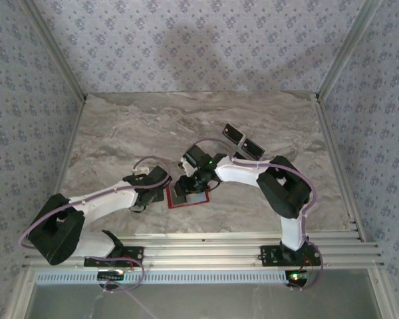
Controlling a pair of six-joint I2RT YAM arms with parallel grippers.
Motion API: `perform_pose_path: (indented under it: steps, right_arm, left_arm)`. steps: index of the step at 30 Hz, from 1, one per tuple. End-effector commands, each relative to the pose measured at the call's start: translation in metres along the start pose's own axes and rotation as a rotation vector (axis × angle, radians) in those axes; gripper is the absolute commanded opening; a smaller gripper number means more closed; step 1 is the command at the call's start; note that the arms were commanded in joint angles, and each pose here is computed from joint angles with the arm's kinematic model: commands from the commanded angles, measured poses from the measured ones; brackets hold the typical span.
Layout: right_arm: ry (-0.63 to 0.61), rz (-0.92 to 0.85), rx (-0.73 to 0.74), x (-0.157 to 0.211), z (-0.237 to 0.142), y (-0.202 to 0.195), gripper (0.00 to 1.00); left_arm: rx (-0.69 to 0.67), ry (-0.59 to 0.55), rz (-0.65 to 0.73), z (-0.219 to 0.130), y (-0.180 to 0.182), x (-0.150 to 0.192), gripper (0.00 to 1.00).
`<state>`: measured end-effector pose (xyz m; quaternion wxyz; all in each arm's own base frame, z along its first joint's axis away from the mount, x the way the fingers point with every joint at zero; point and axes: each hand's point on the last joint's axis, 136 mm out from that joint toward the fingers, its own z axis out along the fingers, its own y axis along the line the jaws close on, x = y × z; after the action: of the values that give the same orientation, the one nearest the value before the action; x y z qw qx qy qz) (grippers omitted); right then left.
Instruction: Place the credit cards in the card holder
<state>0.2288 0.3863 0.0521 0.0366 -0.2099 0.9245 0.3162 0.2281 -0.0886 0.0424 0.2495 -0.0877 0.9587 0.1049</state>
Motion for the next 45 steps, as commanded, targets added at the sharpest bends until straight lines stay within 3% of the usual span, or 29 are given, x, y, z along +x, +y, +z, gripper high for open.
perform_pose_path:
  steps: [1,10,17,22,45]
  right_arm:
    - [0.022,-0.001,0.005,0.001,0.002,0.004,0.47]
    - [0.020,0.000,0.021,0.002,0.000,0.001,0.51]
    - [-0.048,0.005,0.056,-0.004,-0.031,-0.012,0.54]
    - [-0.063,-0.007,0.121,-0.006,-0.044,-0.028,0.62]
    - [0.017,-0.045,0.206,-0.004,-0.018,-0.058,0.67]
  left_arm:
    - [0.002,-0.002,0.000,0.000,-0.002,-0.003,1.00]
    - [0.002,0.002,-0.001,0.003,-0.003,-0.002,1.00]
    - [0.012,0.016,0.004,0.006,-0.007,0.001,1.00]
    - [0.024,0.020,0.005,0.008,-0.011,0.001,1.00]
    - [0.017,0.047,0.035,0.024,-0.024,0.005,1.00]
